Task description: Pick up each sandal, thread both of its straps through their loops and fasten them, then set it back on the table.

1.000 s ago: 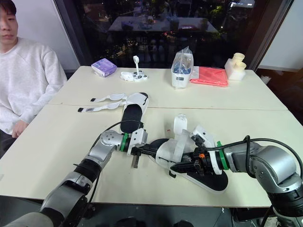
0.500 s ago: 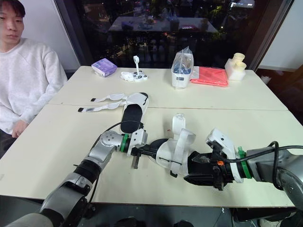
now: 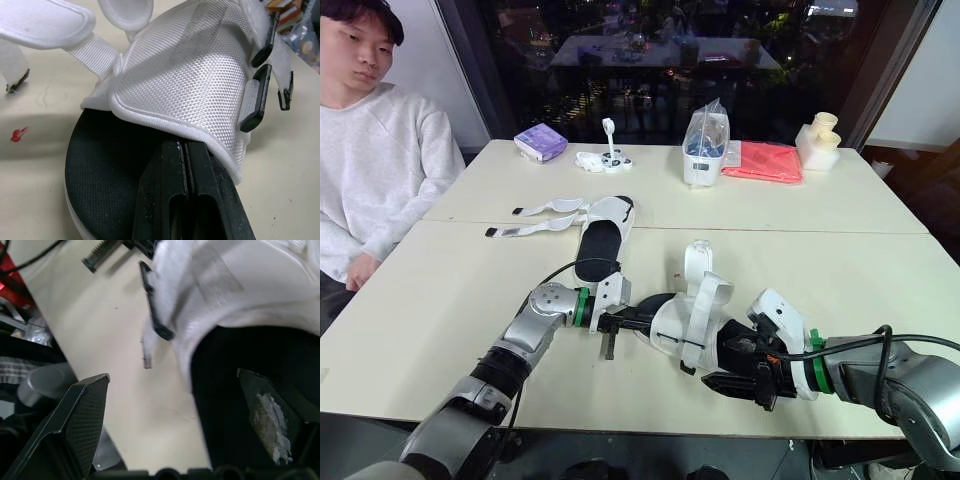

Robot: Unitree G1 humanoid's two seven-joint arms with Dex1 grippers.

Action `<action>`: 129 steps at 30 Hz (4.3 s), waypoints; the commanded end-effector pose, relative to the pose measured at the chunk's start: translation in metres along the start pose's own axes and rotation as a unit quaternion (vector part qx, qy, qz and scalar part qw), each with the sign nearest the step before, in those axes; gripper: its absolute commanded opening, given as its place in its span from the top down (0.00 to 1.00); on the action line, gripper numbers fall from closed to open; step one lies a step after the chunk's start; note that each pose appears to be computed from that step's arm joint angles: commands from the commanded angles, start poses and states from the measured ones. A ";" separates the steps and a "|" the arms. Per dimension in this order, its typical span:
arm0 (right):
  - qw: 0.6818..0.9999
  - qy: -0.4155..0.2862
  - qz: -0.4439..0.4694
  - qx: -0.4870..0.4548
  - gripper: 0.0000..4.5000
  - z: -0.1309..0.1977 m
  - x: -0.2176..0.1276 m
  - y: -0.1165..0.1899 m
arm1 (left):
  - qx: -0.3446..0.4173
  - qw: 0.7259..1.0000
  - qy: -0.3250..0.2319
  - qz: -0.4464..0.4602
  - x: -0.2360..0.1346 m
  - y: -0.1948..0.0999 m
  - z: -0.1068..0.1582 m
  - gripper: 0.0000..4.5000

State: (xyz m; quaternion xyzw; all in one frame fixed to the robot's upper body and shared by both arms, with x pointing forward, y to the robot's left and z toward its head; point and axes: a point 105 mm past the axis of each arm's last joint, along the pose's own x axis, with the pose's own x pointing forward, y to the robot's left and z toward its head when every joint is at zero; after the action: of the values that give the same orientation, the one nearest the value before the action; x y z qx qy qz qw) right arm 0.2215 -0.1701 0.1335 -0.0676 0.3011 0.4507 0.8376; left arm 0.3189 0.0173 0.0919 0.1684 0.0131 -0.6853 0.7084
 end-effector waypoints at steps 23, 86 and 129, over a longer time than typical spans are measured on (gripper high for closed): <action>0.997 -0.027 0.045 0.055 0.02 -0.001 0.023 0.021 | -0.032 0.999 0.017 -0.015 0.002 -0.023 -0.006 1.00; 0.983 0.040 0.178 0.020 0.99 0.001 -0.005 0.073 | -0.012 0.996 0.070 -0.054 0.018 -0.037 -0.031 1.00; 0.979 -0.115 0.009 0.169 0.00 0.073 0.009 -0.067 | -0.002 0.996 0.070 -0.050 0.020 -0.035 -0.032 1.00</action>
State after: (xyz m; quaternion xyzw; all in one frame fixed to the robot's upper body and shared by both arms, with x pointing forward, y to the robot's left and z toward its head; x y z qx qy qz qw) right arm 0.3069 -0.1720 0.1619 0.1330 0.2998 0.4082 0.8519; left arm 0.3011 -0.0004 0.0817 0.2033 0.0032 -0.7017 0.6829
